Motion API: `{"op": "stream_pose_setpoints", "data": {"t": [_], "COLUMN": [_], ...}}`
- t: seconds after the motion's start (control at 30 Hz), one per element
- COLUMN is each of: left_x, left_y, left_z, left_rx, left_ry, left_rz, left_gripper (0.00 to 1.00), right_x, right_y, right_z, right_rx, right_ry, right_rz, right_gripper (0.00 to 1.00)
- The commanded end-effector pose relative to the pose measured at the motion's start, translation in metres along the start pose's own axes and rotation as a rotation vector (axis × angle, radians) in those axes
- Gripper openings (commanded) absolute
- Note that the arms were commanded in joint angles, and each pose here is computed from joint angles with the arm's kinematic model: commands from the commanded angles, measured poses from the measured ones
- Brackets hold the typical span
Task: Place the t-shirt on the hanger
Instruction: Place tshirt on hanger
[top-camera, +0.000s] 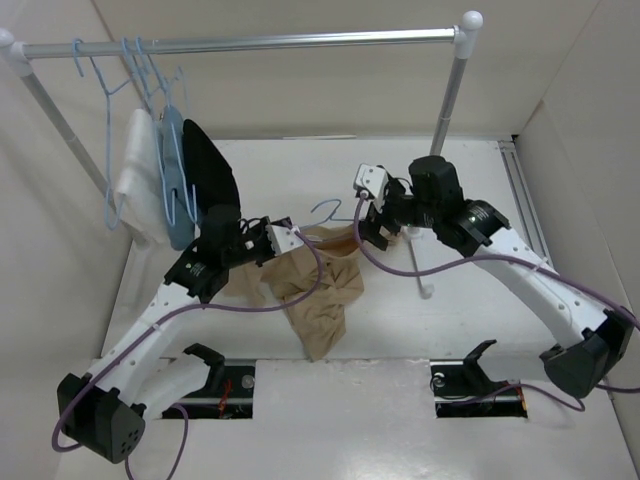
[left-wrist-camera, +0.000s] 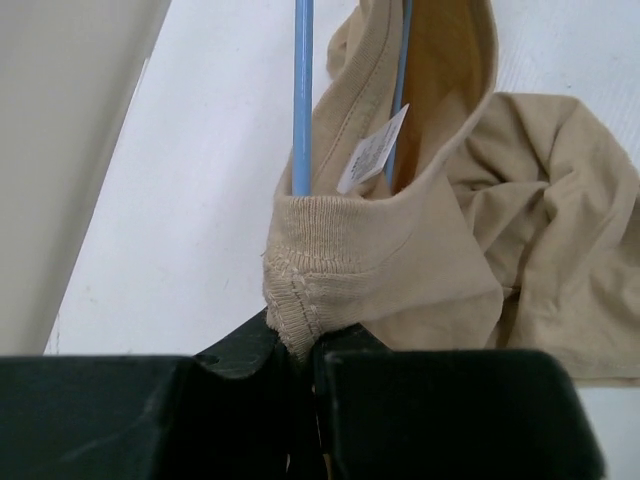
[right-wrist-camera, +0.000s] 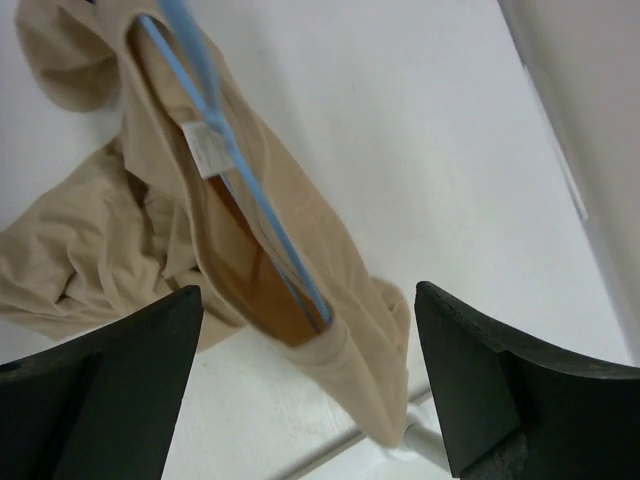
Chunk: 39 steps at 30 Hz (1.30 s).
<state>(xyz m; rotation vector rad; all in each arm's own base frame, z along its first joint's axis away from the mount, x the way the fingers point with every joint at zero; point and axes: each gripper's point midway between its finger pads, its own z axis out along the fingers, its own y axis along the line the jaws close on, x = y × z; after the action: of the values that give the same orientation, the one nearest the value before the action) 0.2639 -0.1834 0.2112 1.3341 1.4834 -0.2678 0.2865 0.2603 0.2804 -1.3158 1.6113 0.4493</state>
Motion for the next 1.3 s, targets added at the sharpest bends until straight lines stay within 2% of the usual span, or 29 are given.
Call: {"op": "stream_pose_setpoints", "data": {"t": [0.0, 0.13, 0.23, 0.3, 0.33, 0.47, 0.5, 0.53, 0.57, 0.73, 0.8, 0.83, 0.87, 0.93, 1.07, 1.1, 1.23, 1.27], "left_x": [-0.032, -0.046, -0.060, -0.062, -0.062, -0.059, -0.055, -0.055, -0.050, -0.033, -0.034, -0.034, -0.033, -0.032, -0.030, -0.030, -0.037, -0.044], "left_y": [0.004, 0.005, 0.010, 0.017, 0.023, 0.033, 0.037, 0.040, 0.039, 0.057, 0.062, 0.061, 0.063, 0.064, 0.079, 0.083, 0.090, 0.094], "left_z": [-0.005, -0.010, -0.015, -0.018, -0.021, -0.027, -0.029, -0.030, -0.028, -0.025, -0.024, -0.024, -0.022, -0.020, -0.021, -0.022, -0.026, -0.028], "left_rx": [0.003, 0.018, 0.022, 0.002, -0.016, -0.054, -0.070, -0.081, -0.084, -0.187, -0.204, -0.203, -0.204, -0.209, -0.271, -0.290, -0.312, -0.323], "left_ry": [-0.129, -0.189, -0.243, -0.252, -0.250, -0.245, -0.237, -0.240, -0.227, -0.177, -0.184, -0.185, -0.186, -0.184, -0.161, -0.159, -0.177, -0.198], "left_rz": [0.039, 0.036, -0.009, -0.042, -0.064, -0.097, -0.112, -0.129, -0.149, -0.215, -0.220, -0.230, -0.230, -0.256, -0.258, -0.256, -0.269, -0.268], "left_gripper": [0.00, 0.00, 0.00, 0.00, 0.00, 0.00, 0.00, 0.00, 0.00, 0.02, 0.12, 0.20, 0.43, 0.61, 0.81, 0.81, 1.00, 1.00], "right_x": [-0.030, -0.025, -0.006, -0.003, 0.003, 0.007, 0.009, 0.009, 0.010, 0.003, 0.003, 0.005, 0.007, 0.008, 0.006, 0.003, -0.018, -0.021], "right_y": [0.001, -0.001, -0.009, -0.010, -0.009, -0.010, -0.011, -0.013, -0.015, -0.018, -0.014, -0.016, -0.018, -0.018, -0.023, -0.024, -0.028, -0.029], "right_z": [-0.003, 0.016, 0.029, 0.032, 0.034, 0.023, 0.018, 0.008, 0.001, -0.039, -0.051, -0.054, -0.058, -0.064, -0.078, -0.080, -0.096, -0.101], "right_rx": [0.010, -0.003, -0.028, -0.071, -0.102, -0.104, -0.095, -0.069, -0.046, 0.045, 0.063, 0.085, 0.102, 0.116, 0.152, 0.157, 0.172, 0.184], "right_ry": [-0.089, -0.094, -0.079, -0.103, -0.102, -0.116, -0.116, -0.128, -0.126, -0.146, -0.143, -0.131, -0.123, -0.106, -0.074, -0.081, -0.104, -0.100], "right_rz": [-0.127, -0.135, -0.103, -0.085, -0.066, -0.033, -0.019, -0.024, -0.010, -0.016, -0.019, -0.018, -0.004, 0.002, 0.014, 0.009, -0.006, -0.006], "right_gripper": [0.92, 0.92, 0.85, 0.77, 0.65, 0.33, 0.14, 0.05, 0.00, 0.00, 0.00, 0.00, 0.00, 0.00, 0.00, 0.00, 0.00, 0.00]}}
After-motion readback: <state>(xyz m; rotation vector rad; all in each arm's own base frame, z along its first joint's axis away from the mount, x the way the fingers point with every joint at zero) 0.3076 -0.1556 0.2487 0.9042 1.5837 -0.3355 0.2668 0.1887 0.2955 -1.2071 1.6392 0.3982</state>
